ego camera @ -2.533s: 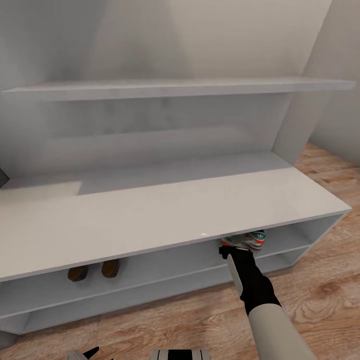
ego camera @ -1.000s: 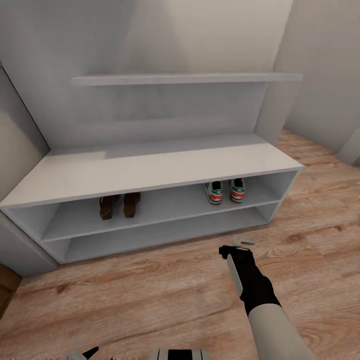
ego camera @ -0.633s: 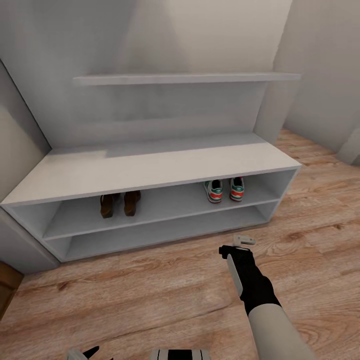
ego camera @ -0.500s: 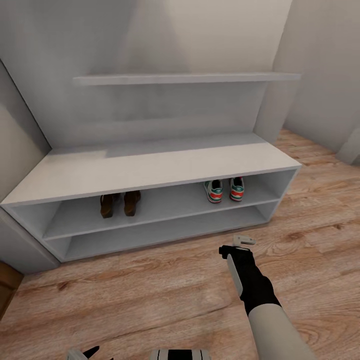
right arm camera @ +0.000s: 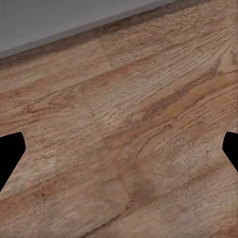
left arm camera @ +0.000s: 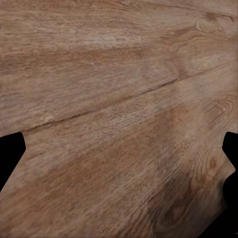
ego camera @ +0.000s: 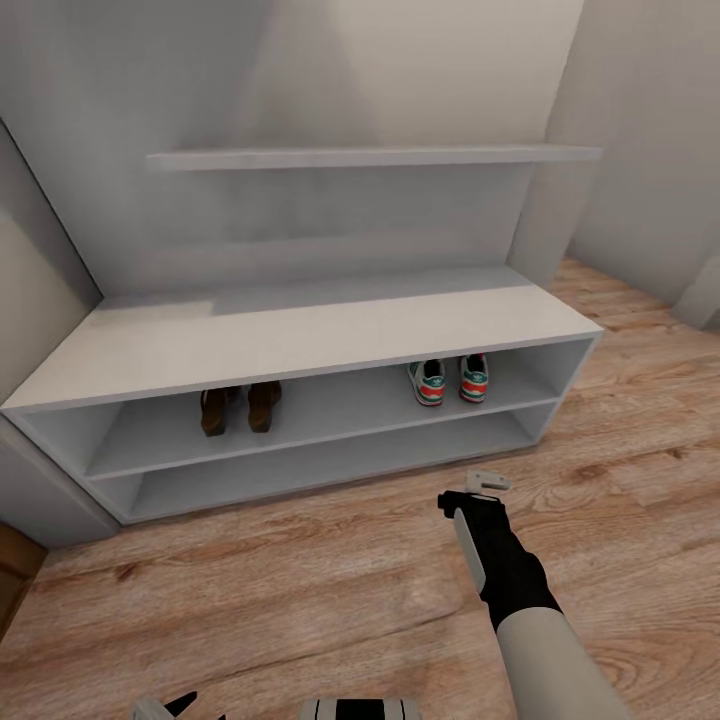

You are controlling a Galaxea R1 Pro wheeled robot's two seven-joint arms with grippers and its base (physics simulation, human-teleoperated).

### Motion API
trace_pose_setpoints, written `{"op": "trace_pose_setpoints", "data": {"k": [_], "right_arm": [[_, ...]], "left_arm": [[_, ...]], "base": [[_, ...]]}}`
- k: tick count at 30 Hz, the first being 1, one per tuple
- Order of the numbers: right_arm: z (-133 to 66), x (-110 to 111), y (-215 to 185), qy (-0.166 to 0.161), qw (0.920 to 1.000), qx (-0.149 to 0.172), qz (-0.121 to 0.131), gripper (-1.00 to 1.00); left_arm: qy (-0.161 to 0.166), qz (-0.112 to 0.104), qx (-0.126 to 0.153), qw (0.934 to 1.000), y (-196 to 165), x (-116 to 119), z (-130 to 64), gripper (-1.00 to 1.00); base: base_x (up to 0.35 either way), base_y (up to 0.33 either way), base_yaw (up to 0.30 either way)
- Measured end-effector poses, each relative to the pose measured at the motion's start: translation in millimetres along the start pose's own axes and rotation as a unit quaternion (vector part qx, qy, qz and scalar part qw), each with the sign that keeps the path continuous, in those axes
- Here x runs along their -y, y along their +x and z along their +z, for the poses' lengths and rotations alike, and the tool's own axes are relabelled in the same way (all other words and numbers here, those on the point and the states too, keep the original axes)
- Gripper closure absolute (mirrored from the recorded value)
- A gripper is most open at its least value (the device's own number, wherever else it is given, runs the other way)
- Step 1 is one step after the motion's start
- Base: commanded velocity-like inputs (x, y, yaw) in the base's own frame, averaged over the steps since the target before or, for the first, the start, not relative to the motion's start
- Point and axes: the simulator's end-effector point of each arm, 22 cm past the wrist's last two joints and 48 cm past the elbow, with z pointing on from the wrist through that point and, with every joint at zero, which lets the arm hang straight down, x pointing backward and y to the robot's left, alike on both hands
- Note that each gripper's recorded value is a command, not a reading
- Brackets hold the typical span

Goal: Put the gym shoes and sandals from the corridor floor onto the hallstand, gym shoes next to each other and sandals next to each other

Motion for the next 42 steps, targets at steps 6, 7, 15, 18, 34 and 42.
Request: {"op": "trace_pose_setpoints", "data": {"k": [6, 7, 15, 18, 34, 42], "right_arm": [[1.0, -1, 3, 0.0, 1.0, -0.004, -0.002, -1.0], [1.1, -1, 4, 0.0, 1.0, -0.004, -0.002, -1.0], [-0.1, -1, 4, -0.002, 1.0, -0.003, -0.003, -1.0], [-5.1, -1, -2, -0.003, 1.0, 0.002, -0.002, -1.0], [-20.4, -5, 5, -0.01, 0.9998, -0.013, -0.01, -1.0], [-15.3, -18, 45, -0.023, 0.9983, -0.047, -0.025, -1.0]], "left_arm": [[-0.002, -0.001, 0.001, 1.0, -1, -1, -0.5, -1.0], [-0.002, -0.001, 0.001, 1.0, -1, -1, -0.6, -1.0], [-0.002, 0.001, 0.004, 1.0, -3, -1, -1.1, -1.0], [-0.001, 0.005, 0.008, 1.0, -8, 0, -1.6, -1.0], [0.001, 0.021, 0.024, 0.9995, -33, 8, -8.3, -1.0], [-0.004, 0.021, 0.023, 0.9995, -48, 15, -16.0, -1.0]], "base": [[0.0, 0.0, 0.0], [0.0, 0.0, 0.0], [0.0, 0.0, 0.0], [0.0, 0.0, 0.0], [0.0, 0.0, 0.0], [0.0, 0.0, 0.0]]}}
